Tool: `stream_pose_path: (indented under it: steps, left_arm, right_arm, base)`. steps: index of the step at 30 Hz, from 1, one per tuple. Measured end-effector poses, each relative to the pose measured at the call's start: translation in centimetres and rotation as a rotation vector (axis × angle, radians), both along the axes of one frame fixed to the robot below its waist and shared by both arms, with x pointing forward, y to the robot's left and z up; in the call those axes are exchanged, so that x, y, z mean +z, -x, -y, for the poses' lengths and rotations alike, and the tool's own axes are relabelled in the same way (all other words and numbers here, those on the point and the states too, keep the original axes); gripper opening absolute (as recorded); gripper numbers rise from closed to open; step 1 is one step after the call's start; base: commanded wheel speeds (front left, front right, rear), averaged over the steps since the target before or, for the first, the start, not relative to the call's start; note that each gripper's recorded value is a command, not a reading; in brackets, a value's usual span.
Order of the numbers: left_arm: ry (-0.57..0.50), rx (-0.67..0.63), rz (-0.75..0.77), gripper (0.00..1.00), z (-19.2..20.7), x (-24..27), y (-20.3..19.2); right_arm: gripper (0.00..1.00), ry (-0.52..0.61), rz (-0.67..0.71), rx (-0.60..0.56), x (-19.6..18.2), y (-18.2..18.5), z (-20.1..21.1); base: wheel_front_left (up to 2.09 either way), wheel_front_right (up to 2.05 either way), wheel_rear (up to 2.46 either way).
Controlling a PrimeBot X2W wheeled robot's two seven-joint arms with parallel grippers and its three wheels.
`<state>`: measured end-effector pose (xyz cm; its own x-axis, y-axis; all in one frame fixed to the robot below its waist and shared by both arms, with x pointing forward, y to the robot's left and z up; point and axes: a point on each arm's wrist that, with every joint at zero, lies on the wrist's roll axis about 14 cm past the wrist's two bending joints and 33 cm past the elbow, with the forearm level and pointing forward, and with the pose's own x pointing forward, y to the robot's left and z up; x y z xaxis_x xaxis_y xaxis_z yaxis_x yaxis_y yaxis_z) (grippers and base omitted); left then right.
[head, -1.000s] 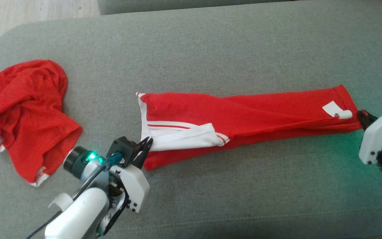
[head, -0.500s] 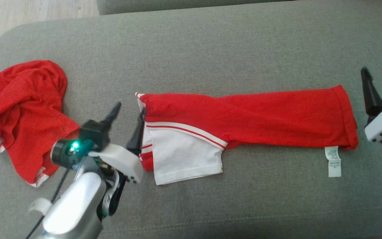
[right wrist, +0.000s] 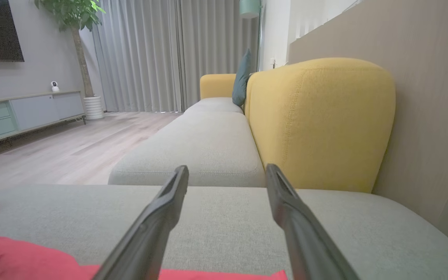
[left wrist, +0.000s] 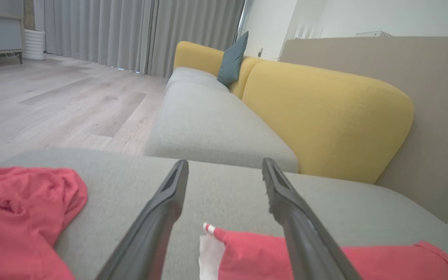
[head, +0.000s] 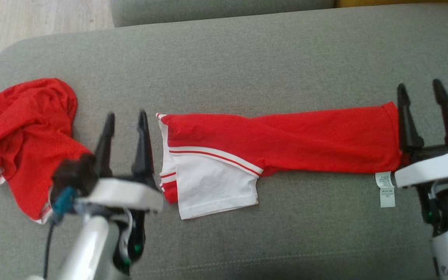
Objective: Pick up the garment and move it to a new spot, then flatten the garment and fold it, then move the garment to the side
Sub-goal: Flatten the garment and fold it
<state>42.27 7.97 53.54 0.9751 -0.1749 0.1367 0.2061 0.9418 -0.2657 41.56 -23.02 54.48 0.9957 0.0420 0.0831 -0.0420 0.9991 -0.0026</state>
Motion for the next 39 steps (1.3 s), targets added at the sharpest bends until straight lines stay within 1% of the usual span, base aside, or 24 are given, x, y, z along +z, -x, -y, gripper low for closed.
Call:
stream_pose_path:
  steps: [5,8,14,18,22,27,30,39]
  left_arm:
    - [-0.023,-0.011,-0.014,1.00,-0.1,-1.0,0.4]
    - [-0.031,0.001,-0.005,1.00,-0.6,-1.0,-0.1]
    - [-0.046,-0.017,-0.027,1.00,-0.4,-2.1,-0.2]
    - [-0.042,-0.036,-0.039,1.00,0.0,-2.6,-0.5]
    - [-0.048,-0.050,-0.056,1.00,0.2,-3.4,-0.7]
    - [-0.045,-0.052,-0.066,1.00,0.2,-3.9,-1.4]
    - [-0.049,-0.057,-0.070,1.00,0.2,-4.2,-1.7]
    - [-0.047,-0.056,-0.085,1.00,0.1,-5.1,-2.7]
  right_arm:
    - [1.00,-0.007,-0.010,-0.018,-0.5,-0.1,0.4]
    - [1.00,-0.014,-0.048,-0.043,-1.7,-0.3,1.2]
    - [1.00,-0.054,-0.224,-0.122,-5.7,-0.8,3.2]
    - [1.00,-0.086,-0.337,-0.195,-8.0,-1.3,5.0]
    - [1.00,-0.125,-0.441,-0.245,-10.4,-1.5,5.9]
    - [1.00,-0.107,-0.550,-0.247,-12.7,-2.3,5.6]
    - [1.00,-0.123,-0.609,-0.249,-14.0,-2.5,5.2]
    - [1.00,-0.132,-0.749,-0.278,-17.3,-1.4,5.2]
  base:
    - [0.00,0.00,0.00]
    - [0.00,0.00,0.00]
    - [0.00,0.00,0.00]
    - [0.00,0.00,0.00]
    - [0.00,0.00,0.00]
    - [0.00,0.00,0.00]
    - [0.00,0.00,0.00]
    - [0.00,0.00,0.00]
